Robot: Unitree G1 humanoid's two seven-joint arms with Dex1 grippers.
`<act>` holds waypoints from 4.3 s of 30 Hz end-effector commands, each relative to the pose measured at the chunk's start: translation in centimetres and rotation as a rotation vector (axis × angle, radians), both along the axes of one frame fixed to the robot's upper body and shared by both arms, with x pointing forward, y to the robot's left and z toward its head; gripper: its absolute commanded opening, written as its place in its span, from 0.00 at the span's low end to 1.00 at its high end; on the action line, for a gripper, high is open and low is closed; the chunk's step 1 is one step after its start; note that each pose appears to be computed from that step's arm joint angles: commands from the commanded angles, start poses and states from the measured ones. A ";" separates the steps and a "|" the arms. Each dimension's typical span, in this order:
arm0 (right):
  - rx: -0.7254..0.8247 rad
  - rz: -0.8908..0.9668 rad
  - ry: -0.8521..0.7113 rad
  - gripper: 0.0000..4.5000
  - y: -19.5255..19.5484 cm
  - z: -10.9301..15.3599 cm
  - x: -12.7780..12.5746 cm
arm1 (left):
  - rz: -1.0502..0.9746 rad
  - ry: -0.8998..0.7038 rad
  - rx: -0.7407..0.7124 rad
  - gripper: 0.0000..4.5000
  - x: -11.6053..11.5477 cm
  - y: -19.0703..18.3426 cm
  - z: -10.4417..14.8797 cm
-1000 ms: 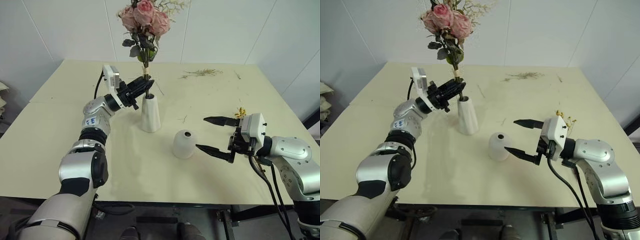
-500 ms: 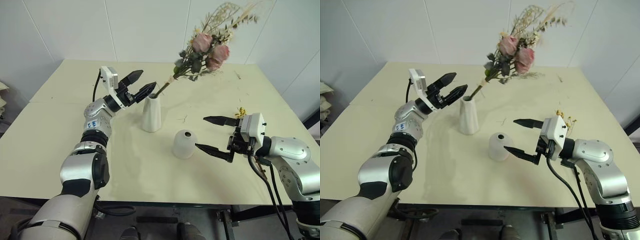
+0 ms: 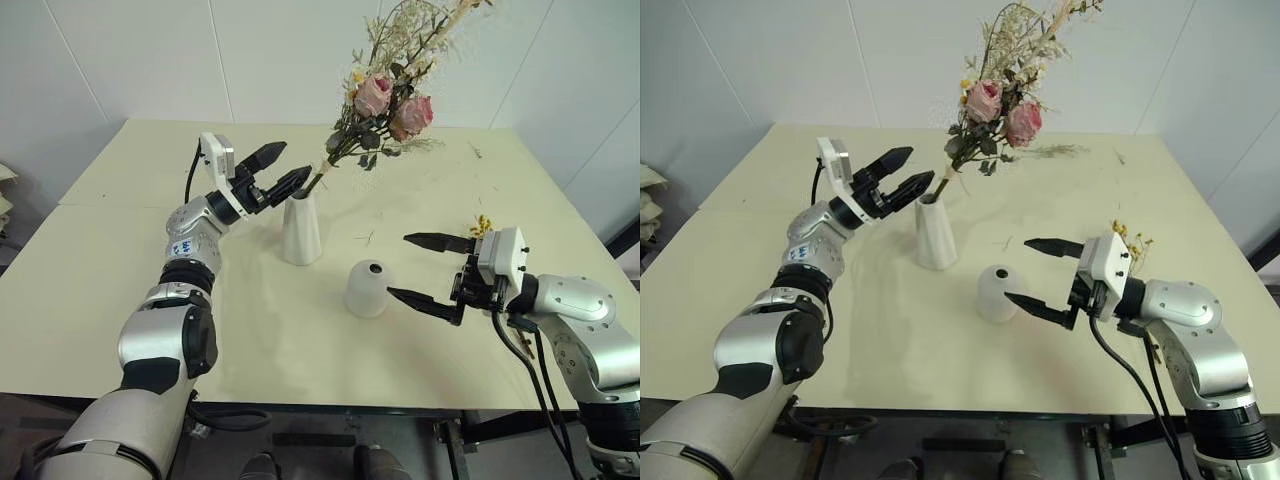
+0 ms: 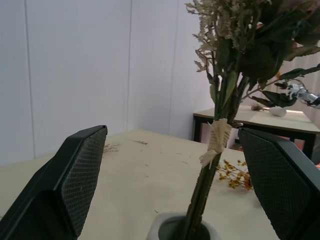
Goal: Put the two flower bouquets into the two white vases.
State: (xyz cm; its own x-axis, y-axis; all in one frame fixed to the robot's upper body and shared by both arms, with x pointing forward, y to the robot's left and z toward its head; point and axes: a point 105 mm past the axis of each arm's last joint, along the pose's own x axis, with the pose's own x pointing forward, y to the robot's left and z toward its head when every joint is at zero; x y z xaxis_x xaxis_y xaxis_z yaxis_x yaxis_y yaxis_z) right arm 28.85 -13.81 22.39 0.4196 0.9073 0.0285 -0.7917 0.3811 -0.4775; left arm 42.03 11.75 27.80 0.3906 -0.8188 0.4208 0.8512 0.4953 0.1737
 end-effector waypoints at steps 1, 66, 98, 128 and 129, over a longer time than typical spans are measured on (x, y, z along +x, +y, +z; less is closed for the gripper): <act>0.010 0.010 -0.054 1.00 0.3 1.1 -0.4 | -0.029 -0.051 0.032 0.99 -0.5 0.1 1.7; 0.043 -0.012 -0.041 1.00 0.6 0.4 -0.4 | 0.013 -0.020 0.242 0.01 0.2 -1.1 5.3; 0.137 -0.037 -0.081 1.00 -0.2 3.4 -0.3 | 0.003 -0.055 0.005 0.01 -0.2 0.1 1.9; 0.157 -0.074 -0.051 1.00 -0.8 3.9 -0.8 | 0.046 -0.089 0.061 0.87 -0.3 0.4 0.5; 0.154 -0.080 -0.046 1.00 -0.8 3.7 -0.7 | 0.065 -0.088 0.094 0.93 -0.4 1.3 0.0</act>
